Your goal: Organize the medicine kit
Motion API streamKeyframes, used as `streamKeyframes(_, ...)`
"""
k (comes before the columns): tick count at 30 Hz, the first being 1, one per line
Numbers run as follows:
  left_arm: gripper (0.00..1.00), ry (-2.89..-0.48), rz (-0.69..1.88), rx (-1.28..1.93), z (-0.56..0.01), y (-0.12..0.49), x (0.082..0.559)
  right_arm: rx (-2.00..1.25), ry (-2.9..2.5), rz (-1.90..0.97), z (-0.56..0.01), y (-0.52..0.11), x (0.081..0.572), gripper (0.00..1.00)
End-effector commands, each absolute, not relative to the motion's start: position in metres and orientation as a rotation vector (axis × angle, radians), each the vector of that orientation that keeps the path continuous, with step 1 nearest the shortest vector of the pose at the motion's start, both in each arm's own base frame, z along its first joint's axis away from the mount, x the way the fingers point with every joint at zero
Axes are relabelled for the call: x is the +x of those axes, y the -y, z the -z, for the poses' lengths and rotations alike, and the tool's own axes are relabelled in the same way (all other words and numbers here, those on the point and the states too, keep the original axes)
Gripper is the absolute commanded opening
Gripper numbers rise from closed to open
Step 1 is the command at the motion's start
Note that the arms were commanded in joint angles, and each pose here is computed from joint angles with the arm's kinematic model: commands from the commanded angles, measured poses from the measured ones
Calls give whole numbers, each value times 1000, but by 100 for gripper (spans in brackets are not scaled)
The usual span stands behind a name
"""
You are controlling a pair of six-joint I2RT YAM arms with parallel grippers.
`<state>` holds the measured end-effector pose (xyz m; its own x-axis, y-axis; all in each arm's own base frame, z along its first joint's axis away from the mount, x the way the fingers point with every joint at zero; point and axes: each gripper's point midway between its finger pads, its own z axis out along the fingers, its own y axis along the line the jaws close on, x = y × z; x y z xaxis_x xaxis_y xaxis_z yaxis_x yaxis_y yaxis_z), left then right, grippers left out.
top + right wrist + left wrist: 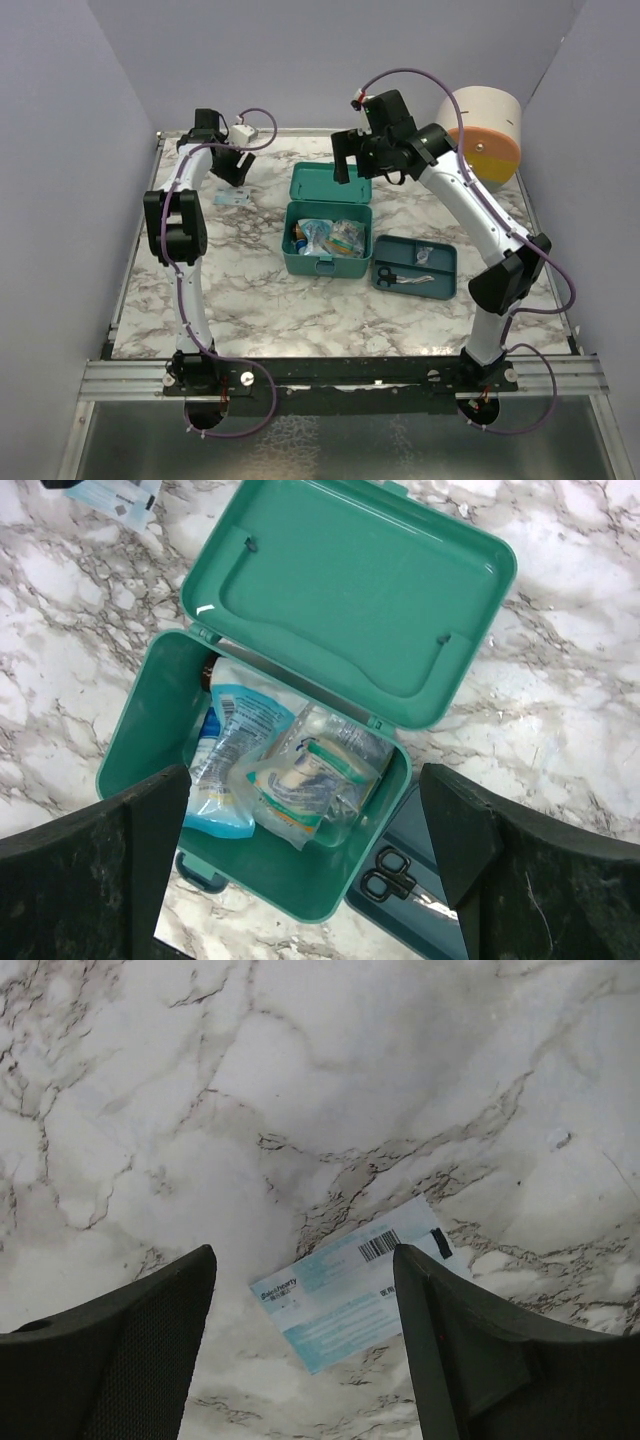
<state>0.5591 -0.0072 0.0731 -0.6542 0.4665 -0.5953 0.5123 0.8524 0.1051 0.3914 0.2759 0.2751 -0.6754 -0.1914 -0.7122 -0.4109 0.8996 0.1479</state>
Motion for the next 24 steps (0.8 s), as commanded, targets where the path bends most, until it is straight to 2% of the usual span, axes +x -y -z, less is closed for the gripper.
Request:
streamKeyframes(1,73,-2205,127,1157,-87,21,548,-362,-2268,-377,-298,-266,383,100)
streamKeyframes(11,70,-2009,141,1548,-83,21,528,-285,-2290,-372,-292,-257,374,100)
streamKeyframes(24,69,-2002,393,1653,-58,31,502,-224,-2306,-355,-288,-249,369,100)
